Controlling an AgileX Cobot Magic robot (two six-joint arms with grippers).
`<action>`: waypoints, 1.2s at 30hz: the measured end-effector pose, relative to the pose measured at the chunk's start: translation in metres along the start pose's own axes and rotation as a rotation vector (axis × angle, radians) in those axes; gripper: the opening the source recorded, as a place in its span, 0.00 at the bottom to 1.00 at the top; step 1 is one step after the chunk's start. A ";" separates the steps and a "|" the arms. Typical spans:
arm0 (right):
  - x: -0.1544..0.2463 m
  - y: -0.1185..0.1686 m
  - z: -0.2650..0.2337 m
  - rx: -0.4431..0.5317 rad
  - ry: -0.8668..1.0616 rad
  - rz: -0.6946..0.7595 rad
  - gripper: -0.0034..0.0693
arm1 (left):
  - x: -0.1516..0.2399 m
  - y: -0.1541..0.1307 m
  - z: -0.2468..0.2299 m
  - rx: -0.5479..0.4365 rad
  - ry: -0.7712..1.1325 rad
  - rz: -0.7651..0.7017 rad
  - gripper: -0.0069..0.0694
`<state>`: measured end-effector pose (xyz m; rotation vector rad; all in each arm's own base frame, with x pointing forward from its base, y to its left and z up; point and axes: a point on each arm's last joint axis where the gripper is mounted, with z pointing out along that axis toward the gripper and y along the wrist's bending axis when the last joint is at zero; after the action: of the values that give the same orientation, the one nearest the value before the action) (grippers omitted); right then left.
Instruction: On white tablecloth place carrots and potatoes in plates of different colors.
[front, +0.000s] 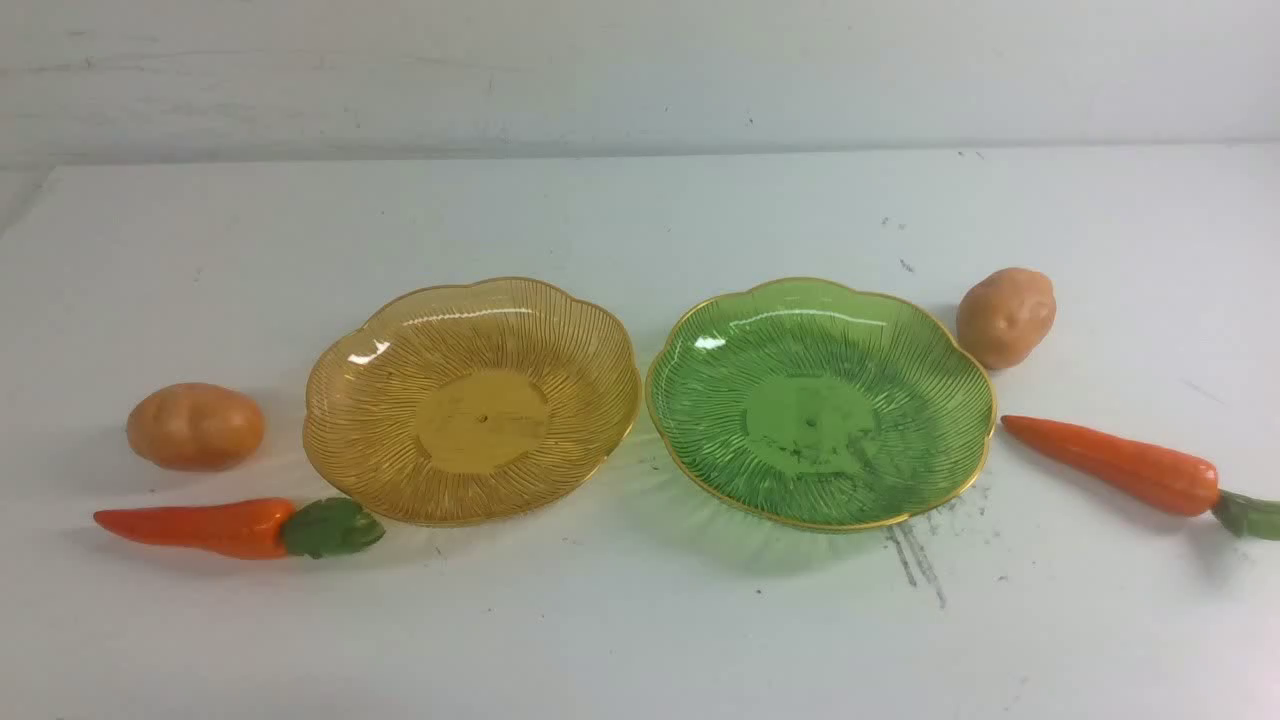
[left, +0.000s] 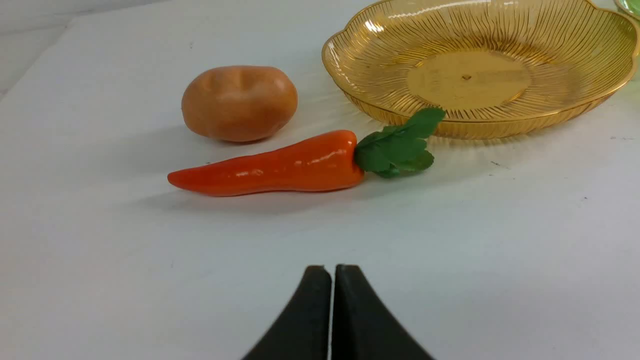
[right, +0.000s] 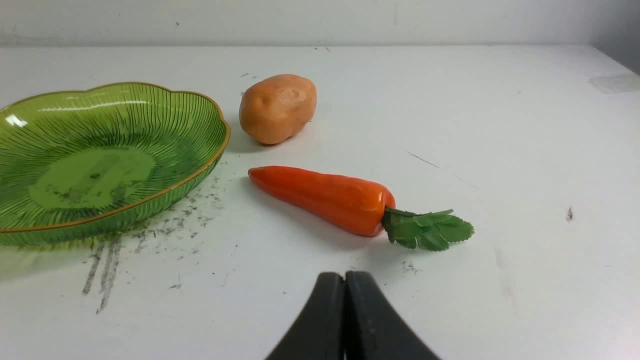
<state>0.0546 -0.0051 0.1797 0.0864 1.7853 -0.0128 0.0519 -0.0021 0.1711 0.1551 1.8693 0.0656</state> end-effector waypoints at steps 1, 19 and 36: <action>0.000 0.000 0.000 0.000 0.000 0.000 0.03 | 0.000 0.000 0.000 0.000 0.000 0.000 0.09; 0.000 0.000 0.000 0.000 0.000 0.000 0.03 | 0.000 0.000 0.000 0.000 0.000 0.000 0.09; 0.000 0.000 0.000 0.000 0.000 0.000 0.03 | -0.013 0.002 -0.001 -0.013 -0.151 -0.093 0.09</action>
<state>0.0546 -0.0051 0.1797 0.0864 1.7853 -0.0128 0.0552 -0.0022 0.1836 0.0619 1.7228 0.0023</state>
